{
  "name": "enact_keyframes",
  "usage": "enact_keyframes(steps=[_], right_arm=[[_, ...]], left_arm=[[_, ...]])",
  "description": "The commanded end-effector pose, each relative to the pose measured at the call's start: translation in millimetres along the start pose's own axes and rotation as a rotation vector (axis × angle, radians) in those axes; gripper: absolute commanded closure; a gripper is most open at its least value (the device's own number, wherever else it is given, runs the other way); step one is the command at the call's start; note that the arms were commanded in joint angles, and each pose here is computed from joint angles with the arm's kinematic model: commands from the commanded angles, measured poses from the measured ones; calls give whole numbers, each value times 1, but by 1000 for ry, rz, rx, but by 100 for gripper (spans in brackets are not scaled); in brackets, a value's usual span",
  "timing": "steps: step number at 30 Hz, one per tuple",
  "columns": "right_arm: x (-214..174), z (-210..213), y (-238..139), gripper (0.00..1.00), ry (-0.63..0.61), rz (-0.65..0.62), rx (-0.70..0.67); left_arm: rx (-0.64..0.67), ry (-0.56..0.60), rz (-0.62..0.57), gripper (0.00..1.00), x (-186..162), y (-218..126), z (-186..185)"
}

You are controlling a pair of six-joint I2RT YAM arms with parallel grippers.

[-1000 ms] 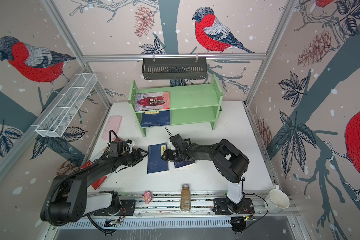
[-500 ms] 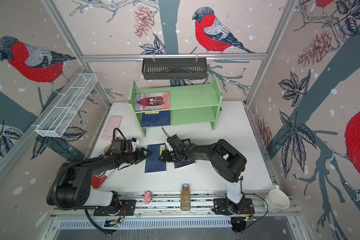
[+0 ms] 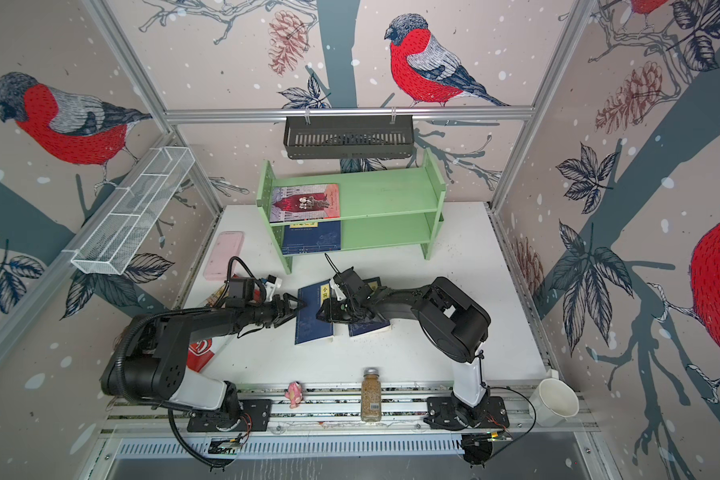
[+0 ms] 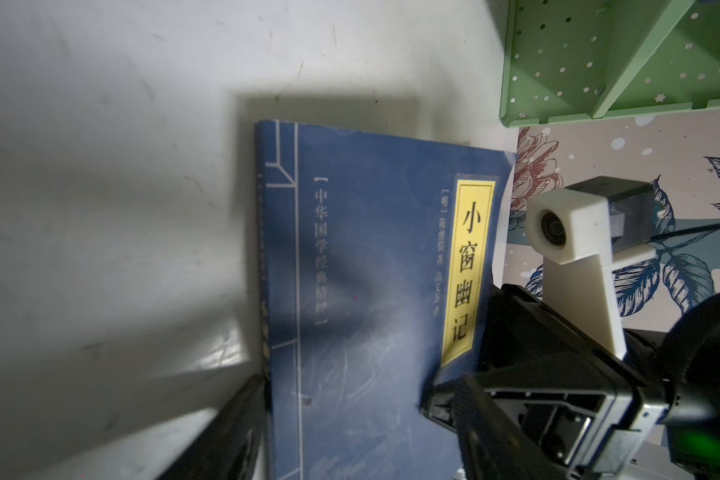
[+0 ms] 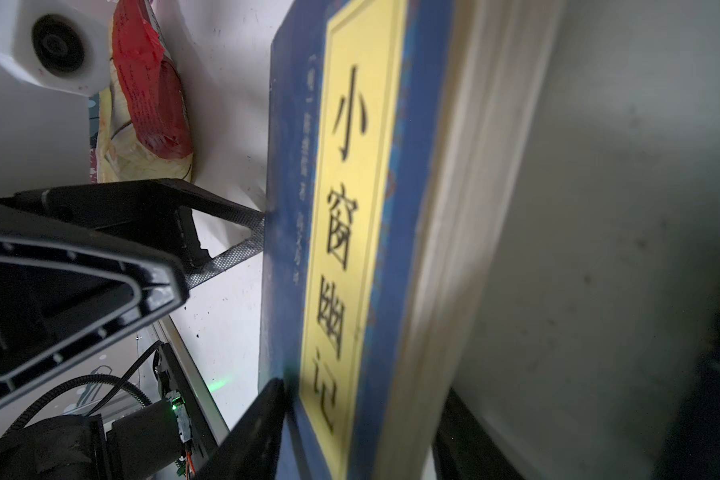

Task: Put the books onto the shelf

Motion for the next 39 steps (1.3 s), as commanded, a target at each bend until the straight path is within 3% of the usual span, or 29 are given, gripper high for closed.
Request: enact_keyframes(steps=[1,9,16,32,39], right_arm=[[-16,-25,3,44,74,61,-136],[-12,-21,-3,45,69,31,-116],[-9,-13,-9,53,46,9,-91],[-8,1,-25,94,3,-34,-47],[-8,1,-34,97,9,-56,7]], left_arm=[[-15,-103,92,28,-11,1,5],[23,-109,50,30,-14,-6,9],[60,-104,13,30,-22,-9,16],[99,-98,6,30,-20,-7,21],[88,-70,-23,27,-17,-12,15]])
Point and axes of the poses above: each gripper's point midway between its finger pads, its own y axis out along the fingers, its own z axis along the line the jaws close on, x = y × z, the point moved 9 cm from there along -y, back along the fingers, and after that the axes turned 1 degree about y, right-handed, at the moved point
